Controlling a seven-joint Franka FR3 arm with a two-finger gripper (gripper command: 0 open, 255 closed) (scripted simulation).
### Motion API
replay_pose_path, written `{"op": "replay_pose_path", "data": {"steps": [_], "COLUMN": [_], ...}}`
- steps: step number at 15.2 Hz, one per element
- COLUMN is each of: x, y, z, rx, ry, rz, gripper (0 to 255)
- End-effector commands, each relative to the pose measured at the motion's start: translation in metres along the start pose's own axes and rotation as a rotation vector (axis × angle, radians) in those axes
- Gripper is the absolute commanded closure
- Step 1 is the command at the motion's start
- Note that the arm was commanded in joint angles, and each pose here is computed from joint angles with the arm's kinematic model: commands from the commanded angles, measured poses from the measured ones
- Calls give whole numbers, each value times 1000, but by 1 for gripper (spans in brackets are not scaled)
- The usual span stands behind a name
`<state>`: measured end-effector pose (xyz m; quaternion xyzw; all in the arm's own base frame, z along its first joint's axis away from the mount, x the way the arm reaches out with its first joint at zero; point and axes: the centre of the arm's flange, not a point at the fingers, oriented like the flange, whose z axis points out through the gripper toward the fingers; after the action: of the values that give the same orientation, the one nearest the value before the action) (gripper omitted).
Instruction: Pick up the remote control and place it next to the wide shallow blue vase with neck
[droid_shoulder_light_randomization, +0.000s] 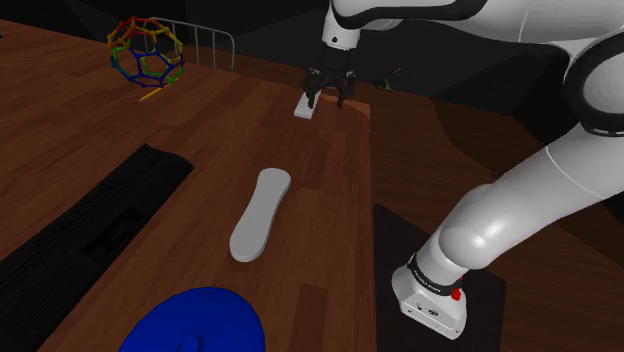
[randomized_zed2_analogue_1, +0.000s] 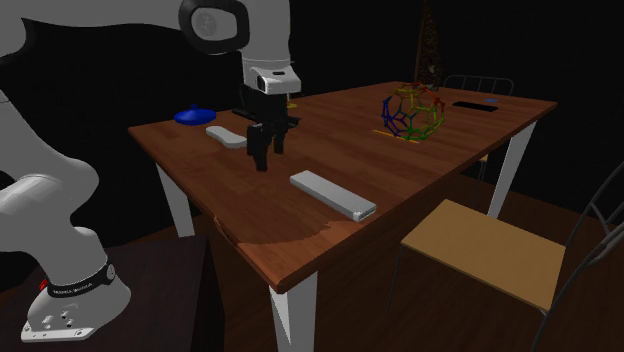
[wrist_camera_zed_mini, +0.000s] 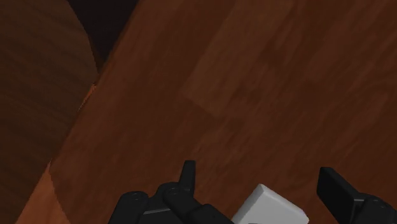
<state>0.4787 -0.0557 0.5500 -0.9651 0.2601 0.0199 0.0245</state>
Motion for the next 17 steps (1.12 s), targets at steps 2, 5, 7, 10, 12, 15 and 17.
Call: {"op": "replay_pose_path", "data": {"steps": [2, 5, 7, 10, 12, 15, 17], "x": [39, 76, 101, 126, 127, 127, 128], "y": [-4, -2, 2, 8, 8, 8, 8], "z": [2, 2, 2, 1, 12, 27, 41], "rx": [-2, -4, -6, -7, -7, -7, -7], "ry": [16, 31, 41, 52, 52, 52, 52], "rz": [113, 223, 296, 373, 373, 373, 373], "gripper": [0, 0, 0, 0, 0, 0, 0]}}
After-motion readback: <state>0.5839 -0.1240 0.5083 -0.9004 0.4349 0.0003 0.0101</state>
